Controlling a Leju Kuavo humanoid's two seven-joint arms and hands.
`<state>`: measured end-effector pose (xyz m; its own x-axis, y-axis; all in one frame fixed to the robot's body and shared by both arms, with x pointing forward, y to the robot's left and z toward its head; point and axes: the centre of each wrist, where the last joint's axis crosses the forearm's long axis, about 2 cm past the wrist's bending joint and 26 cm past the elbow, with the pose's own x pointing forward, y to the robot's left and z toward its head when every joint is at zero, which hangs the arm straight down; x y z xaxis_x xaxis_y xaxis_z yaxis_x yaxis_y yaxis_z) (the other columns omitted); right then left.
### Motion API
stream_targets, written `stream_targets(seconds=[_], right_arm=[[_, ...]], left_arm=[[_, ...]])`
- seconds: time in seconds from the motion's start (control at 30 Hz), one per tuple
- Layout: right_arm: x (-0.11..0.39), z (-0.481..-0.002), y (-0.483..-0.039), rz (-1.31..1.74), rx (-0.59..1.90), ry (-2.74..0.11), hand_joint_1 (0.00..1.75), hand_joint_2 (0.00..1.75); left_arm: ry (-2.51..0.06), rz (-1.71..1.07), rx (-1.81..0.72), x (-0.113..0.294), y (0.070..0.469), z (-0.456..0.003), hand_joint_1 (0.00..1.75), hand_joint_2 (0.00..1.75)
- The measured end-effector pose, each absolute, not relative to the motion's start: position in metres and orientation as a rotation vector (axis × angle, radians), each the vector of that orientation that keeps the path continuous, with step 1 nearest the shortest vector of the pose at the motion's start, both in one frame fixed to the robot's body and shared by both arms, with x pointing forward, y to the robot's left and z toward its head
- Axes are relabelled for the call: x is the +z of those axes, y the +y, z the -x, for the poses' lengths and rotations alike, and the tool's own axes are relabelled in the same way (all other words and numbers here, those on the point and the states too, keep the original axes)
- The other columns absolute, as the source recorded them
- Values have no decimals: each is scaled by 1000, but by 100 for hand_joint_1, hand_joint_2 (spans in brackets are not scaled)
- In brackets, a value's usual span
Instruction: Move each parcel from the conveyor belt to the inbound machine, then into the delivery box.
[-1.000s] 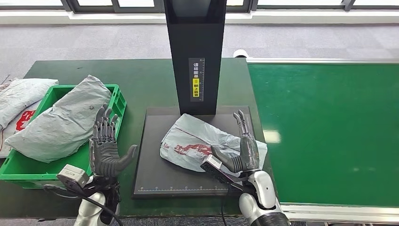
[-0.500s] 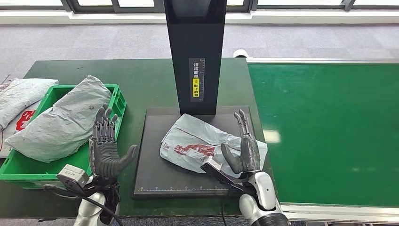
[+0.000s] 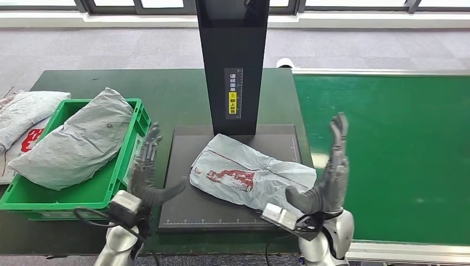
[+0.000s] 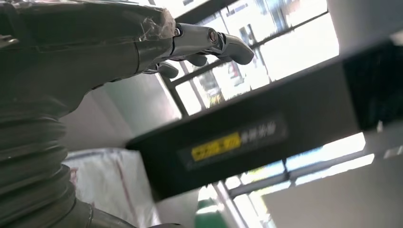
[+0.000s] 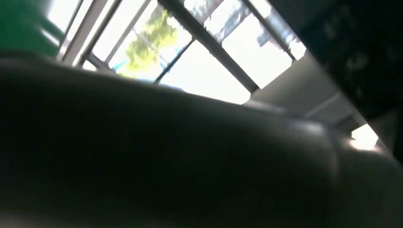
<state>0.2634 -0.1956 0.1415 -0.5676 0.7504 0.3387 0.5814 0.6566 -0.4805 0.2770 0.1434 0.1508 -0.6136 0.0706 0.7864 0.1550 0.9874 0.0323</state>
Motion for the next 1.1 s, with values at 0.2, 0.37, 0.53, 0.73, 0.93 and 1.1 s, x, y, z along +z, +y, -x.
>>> stream_targets(seconds=[0.2,0.37,0.53,0.73,0.93,1.1], right_arm=[[172,-260,-223,1214,241,-2355,0,175],[179,-255,-234,1276,203,-2347,0,175],[180,-254,-243,1307,168,-2328,0,175],[183,-257,-249,1342,151,-2290,0,175],[186,-260,-252,1372,152,-2256,0,175],[191,-264,-252,1387,149,-2239,0,175]], left_arm=[[-2178,180,-362,143,106,-291,0,175],[-2148,201,-417,137,96,-295,0,175],[-2112,183,-471,135,90,-299,0,175],[-2070,136,-544,130,81,-307,0,175],[-2007,49,-735,126,69,-312,0,175],[-1927,39,-884,119,53,-312,0,175]])
